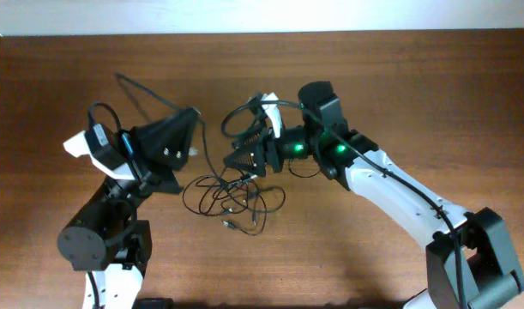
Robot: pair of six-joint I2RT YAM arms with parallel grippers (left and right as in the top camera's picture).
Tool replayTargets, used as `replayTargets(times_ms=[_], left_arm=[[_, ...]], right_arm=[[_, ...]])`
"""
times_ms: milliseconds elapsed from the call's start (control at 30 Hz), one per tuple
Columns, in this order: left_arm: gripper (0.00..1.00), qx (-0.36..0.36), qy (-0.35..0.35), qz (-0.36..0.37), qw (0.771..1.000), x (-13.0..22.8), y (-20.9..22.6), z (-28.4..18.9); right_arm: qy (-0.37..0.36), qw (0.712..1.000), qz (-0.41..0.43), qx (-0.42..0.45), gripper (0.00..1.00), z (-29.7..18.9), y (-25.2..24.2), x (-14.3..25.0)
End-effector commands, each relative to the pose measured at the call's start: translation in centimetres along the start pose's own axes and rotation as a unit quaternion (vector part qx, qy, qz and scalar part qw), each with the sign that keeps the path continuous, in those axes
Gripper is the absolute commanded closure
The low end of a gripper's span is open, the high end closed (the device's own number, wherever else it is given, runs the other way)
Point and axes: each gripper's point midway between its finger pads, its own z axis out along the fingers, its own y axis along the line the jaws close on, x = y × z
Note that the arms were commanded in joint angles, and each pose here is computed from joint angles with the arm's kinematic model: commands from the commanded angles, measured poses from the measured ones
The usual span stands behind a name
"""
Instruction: Untangle cables
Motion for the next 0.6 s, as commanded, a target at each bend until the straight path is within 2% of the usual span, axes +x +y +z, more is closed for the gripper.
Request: replayTargets(times_ms=[0, 33, 67, 133, 167, 200, 233, 267, 300, 367, 400, 433, 567], left_arm=[[1.00, -0.124, -0.121, -0.084, 0.981, -3.6, 5.0, -0.7], [1.00, -0.155, -0.144, -0.087, 0.974, -4.1, 6.2, -1.2], [1.00, -0.178, -0.163, -0.088, 0.966, -4.6, 7.1, -1.7], [1.00, -0.234, -0.167, -0.088, 0.954, -4.0, 9.2, -2.6], [1.00, -0.276, -0.172, -0.094, 0.941, -3.6, 10.8, -3.4], [1.00, -0.344, -0.181, -0.103, 0.916, -2.9, 13.2, -5.1], [1.00, -0.351, -0.178, -0.105, 0.913, -2.6, 13.4, -5.3], [1.00, -0.351, -0.175, -0.108, 0.913, -2.5, 13.5, -5.3], [1.00, -0.338, -0.169, -0.125, 0.918, -2.1, 13.2, -4.9], [1.00, -0.312, -0.175, -0.166, 0.919, -2.3, 12.3, -4.4], [1.00, -0.303, -0.183, -0.182, 0.917, -2.6, 12.0, -4.3], [1.00, -0.283, -0.189, -0.198, 0.919, -3.3, 11.0, -4.0], [1.00, -0.256, -0.213, -0.218, 0.917, -5.9, 9.5, -3.0]], right_arm=[[0.014, 0.998, -0.022, 0.057, 0.59, 1.8, 0.3, 0.8], [0.036, 0.997, -0.003, 0.073, 0.70, 2.2, 0.0, 2.2], [0.072, 0.995, 0.007, 0.075, 0.76, 2.3, 0.1, 4.2], [0.155, 0.985, 0.017, 0.077, 0.83, 1.6, 0.3, 8.8], [0.192, 0.975, 0.032, 0.104, 0.87, 0.7, -0.4, 10.8], [0.234, 0.947, 0.059, 0.212, 0.86, -1.4, -3.4, 13.0], [0.236, 0.939, 0.062, 0.241, 0.83, -1.9, -4.3, 13.1], [0.223, 0.944, 0.051, 0.239, 0.77, -1.6, -4.4, 12.4], [0.200, 0.955, 0.035, 0.215, 0.71, -0.9, -3.7, 11.1], [0.111, 0.986, -0.046, 0.118, 0.57, 1.3, -0.4, 5.9], [0.085, 0.988, -0.067, 0.111, 0.47, 1.7, -0.1, 4.4], [0.063, 0.990, -0.084, 0.096, 0.28, 2.2, 0.3, 3.2], [0.038, 0.994, -0.103, 0.000, 0.16, 6.4, 2.4, 2.9]])
